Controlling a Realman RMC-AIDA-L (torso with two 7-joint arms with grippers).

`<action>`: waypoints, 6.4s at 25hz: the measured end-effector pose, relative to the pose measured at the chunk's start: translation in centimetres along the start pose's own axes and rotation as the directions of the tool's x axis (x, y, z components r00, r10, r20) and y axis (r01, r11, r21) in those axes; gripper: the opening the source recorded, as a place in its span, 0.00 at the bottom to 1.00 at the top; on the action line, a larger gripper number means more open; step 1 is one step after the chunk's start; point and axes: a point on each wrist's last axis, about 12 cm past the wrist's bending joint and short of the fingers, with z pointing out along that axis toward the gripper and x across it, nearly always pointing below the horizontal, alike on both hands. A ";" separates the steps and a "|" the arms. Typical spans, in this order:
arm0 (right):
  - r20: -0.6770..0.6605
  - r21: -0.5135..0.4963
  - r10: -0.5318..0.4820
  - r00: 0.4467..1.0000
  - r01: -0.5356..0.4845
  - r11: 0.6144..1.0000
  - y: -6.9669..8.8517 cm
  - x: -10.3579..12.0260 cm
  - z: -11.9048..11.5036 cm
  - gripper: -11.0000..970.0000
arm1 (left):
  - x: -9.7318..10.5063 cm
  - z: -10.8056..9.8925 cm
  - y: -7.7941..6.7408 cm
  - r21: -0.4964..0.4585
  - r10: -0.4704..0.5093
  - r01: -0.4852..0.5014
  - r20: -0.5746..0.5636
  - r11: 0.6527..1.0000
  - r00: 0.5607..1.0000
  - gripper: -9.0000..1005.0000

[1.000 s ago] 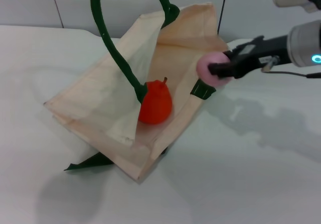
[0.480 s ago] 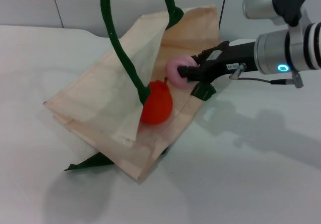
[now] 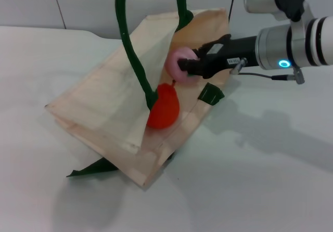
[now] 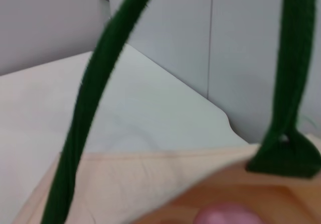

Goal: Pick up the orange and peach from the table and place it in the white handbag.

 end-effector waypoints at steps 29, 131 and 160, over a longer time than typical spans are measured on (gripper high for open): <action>-0.048 0.043 -0.014 0.999 0.016 0.999 -1.0 -0.2 2.4 0.78 | -0.7 0.5 -1.0 0.022 0.028 -0.029 0.011 0.999 1.000 0.18; 0.324 0.825 -0.177 0.929 -0.186 0.534 -3.7 5.5 -6.2 0.82 | 15.6 6.4 2.8 -0.242 -0.293 0.371 0.305 0.897 0.906 0.38; 0.376 0.812 -0.105 0.921 -0.273 0.515 -4.3 7.3 -5.8 0.82 | 15.9 6.9 2.2 -0.245 -0.290 0.363 0.288 0.899 0.913 0.38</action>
